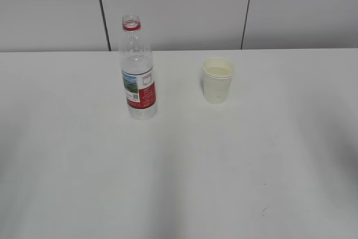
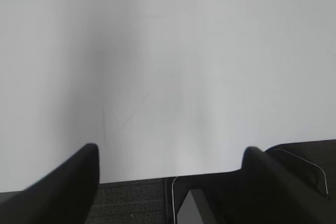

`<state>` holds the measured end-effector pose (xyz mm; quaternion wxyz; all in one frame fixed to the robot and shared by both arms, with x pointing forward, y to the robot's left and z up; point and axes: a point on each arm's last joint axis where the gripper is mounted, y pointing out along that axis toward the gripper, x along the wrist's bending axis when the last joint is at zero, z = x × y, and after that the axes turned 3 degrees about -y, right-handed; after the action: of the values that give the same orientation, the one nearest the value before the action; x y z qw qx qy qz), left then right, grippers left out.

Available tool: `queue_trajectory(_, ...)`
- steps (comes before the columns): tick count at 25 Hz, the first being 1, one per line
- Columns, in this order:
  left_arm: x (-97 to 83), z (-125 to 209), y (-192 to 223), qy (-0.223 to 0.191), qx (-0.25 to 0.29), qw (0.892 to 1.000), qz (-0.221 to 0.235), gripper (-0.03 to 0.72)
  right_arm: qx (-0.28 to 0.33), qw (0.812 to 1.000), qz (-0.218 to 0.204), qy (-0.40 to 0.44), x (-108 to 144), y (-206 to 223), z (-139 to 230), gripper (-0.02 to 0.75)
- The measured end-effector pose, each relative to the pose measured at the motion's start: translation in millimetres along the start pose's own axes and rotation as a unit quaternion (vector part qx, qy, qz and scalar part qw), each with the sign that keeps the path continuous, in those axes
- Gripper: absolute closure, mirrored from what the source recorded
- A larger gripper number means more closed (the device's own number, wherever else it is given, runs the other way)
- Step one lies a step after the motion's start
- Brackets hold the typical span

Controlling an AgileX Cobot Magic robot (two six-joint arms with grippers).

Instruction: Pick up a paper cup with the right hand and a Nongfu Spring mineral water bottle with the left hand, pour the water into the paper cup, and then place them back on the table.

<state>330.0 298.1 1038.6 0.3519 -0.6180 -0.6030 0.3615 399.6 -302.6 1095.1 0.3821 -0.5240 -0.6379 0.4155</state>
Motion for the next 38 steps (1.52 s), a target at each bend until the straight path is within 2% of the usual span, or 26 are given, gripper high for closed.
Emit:
queue_trajectory(12,-0.4,2,-4,-0.002,-0.017,1.000,0.002,0.188,-0.046,0.998,0.011,-0.036,5,-16,10,0.156)
queue_trajectory(16,-0.4,6,-11,-0.002,-0.041,0.999,0.003,0.188,-0.065,0.997,0.015,-0.039,7,-23,15,0.156)
queue_trajectory(20,-0.5,15,-24,-0.001,-0.087,0.996,0.004,0.190,-0.082,0.996,0.020,-0.041,10,-30,20,0.156)
queue_trajectory(29,0.0,48,-56,0.001,-0.217,0.976,0.006,0.190,-0.128,0.991,0.017,-0.043,16,-43,30,0.156)
queue_trajectory(34,0.9,71,-70,0.003,-0.289,0.957,0.004,0.195,-0.123,0.991,0.015,-0.042,19,-35,45,0.156)
queue_trajectory(36,1.9,78,-73,0.005,-0.307,0.952,-0.001,0.203,-0.123,0.991,0.016,-0.041,19,-31,50,0.156)
queue_trajectory(38,1.9,78,-73,0.004,-0.305,0.952,-0.001,0.212,-0.124,0.991,0.016,-0.040,19,-26,54,0.156)
